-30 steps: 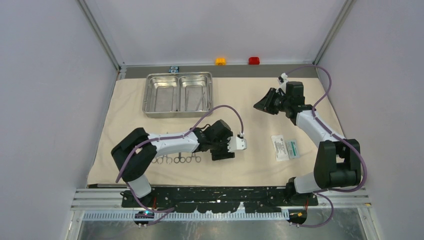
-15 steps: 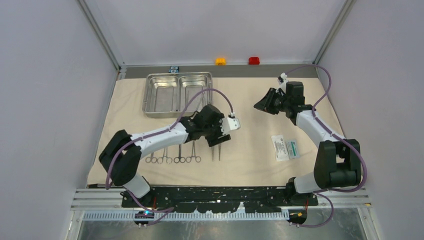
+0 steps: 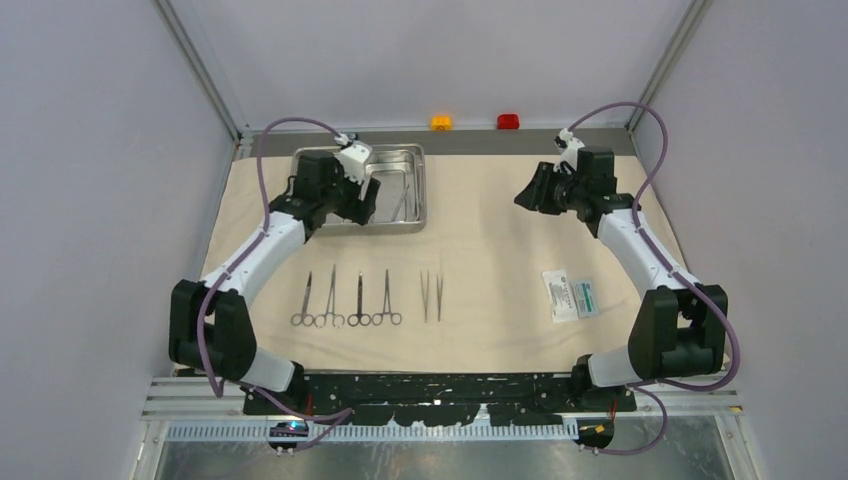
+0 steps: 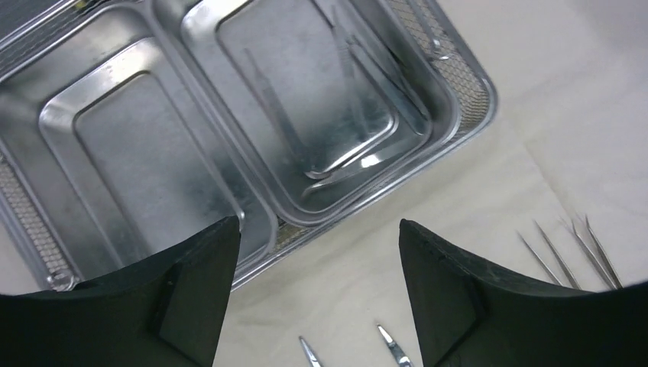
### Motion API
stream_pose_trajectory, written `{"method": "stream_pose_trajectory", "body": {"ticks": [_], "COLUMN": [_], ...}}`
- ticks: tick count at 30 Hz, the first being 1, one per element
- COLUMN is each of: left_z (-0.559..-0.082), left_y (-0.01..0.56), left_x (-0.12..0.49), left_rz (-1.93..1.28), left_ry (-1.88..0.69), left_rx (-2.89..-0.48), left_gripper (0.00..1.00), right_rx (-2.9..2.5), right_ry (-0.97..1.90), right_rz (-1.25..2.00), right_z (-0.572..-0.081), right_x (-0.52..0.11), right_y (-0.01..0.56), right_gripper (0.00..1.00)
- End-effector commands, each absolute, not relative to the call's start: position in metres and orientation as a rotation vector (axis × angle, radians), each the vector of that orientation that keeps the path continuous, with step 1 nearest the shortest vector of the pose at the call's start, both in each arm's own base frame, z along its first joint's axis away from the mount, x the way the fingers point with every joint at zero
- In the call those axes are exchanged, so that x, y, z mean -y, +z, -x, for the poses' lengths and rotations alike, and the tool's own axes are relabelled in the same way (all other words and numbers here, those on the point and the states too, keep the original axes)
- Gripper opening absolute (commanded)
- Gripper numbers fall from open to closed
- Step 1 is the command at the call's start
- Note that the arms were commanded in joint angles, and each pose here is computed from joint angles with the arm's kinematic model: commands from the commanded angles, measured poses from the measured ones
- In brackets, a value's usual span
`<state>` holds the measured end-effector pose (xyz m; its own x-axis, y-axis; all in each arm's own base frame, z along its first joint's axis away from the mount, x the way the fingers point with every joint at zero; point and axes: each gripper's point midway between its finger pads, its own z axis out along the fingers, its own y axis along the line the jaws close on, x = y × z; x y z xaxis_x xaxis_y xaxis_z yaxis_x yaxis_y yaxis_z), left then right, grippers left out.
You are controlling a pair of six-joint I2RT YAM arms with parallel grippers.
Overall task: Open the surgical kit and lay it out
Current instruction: Pick up the medical item from the container.
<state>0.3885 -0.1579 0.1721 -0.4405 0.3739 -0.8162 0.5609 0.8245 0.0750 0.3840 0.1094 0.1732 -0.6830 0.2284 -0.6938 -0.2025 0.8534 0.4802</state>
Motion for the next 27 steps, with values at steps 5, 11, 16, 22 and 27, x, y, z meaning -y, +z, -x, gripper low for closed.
{"method": "stream_pose_trajectory", "body": {"ticks": [5,11,16,22,27], "left_z": [-0.437,-0.462,-0.482,-0.5,-0.507], "left_y": [0.179,0.164,0.173,0.165,0.144], "left_x": [0.112,0.108,0.125,0.155,0.194], "left_rz": [-0.392,-0.355,-0.35,-0.394,-0.494], "left_ry": [-0.364,-0.39,-0.467,-0.512,-0.528], "left_rx": [-2.173,-2.236,-2.23,-2.266,-2.307], "left_gripper": [0.77,0.7,0.64,0.62,0.62], "right_rx": [-2.204,-2.201,-2.212,-2.212,-2.219], "right_ry": [0.579,0.597,0.594,0.561,0.543], "right_rz": [0.228,0.275,0.286,0.318,0.345], "right_z": [-0.377,-0.376,-0.376,-0.373,-0.371], "right_x": [-0.102,-0.105,-0.105,-0.101,-0.099], "right_y": [0.191,0.184,0.179,0.178,0.176], "right_gripper": [0.4,0.4,0.4,0.4,0.4]}}
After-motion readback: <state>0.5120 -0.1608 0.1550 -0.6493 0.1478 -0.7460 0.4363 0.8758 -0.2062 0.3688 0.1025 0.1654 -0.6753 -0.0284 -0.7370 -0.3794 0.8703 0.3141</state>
